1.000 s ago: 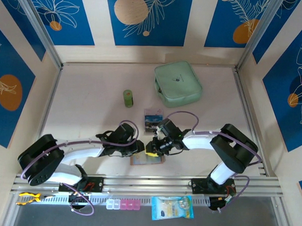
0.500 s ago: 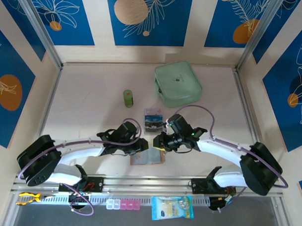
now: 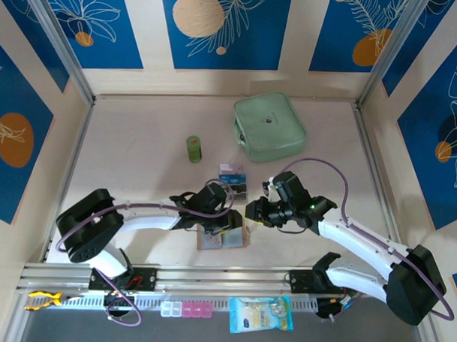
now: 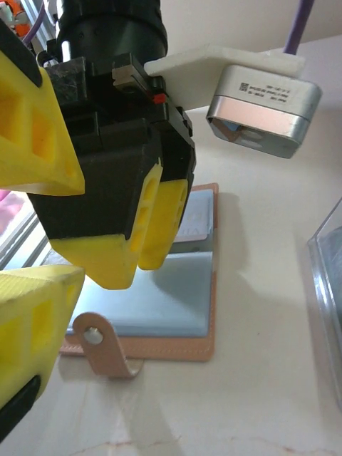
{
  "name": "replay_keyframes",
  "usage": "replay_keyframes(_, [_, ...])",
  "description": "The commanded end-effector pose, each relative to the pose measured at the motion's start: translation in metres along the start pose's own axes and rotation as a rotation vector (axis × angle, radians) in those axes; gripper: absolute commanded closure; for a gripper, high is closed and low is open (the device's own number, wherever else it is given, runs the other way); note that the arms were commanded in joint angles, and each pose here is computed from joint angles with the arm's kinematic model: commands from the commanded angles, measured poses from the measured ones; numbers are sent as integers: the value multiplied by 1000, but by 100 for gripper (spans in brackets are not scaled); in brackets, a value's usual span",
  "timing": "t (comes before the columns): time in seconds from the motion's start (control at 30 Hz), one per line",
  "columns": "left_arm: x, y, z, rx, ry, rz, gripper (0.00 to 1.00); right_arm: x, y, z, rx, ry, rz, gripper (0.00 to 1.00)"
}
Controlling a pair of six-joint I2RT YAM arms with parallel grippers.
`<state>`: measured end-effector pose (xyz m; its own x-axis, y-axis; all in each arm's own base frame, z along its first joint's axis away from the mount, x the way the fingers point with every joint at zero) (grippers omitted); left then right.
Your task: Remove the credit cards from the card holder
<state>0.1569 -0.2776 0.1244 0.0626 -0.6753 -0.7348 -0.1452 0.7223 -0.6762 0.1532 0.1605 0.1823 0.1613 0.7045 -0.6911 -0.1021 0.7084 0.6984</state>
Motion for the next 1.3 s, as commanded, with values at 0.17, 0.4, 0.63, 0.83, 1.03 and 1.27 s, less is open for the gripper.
replay_keyframes(0.17, [4,-9,-2,14,18,-45,47,-2,-8,-8,15,25,-14,66])
replay_keyframes(0.4, [-6,-4,-1,19,-6,-37,47,4,-7,-7,21,38,3,67])
replay_keyframes(0.63, [-23,8,1,3,-45,-34,52,14,0,-3,8,65,1,67])
replay_keyframes(0.83, [-41,30,0,-31,-92,-20,56,28,9,-1,-11,94,-4,69])
replay_keyframes(1.03, [-60,58,-2,-81,-140,-13,65,46,23,2,-41,136,-13,72])
replay_keyframes(1.27, [-70,80,-7,-116,-156,-5,82,73,34,4,-69,183,-22,77])
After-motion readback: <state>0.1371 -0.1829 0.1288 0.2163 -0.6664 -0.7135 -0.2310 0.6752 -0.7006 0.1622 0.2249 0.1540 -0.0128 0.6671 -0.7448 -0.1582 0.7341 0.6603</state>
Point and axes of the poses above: each hand's point on the last joint's axis, 136 mm out from that joint toward the fingers, its own x axis out along the fingers, its own y axis along the line the jaws close on, z = x × y, the point moved 10 cm from there along -x, back along the fingers, and after that the axes turned 7 degrees about -x, right-handed, at the moved point
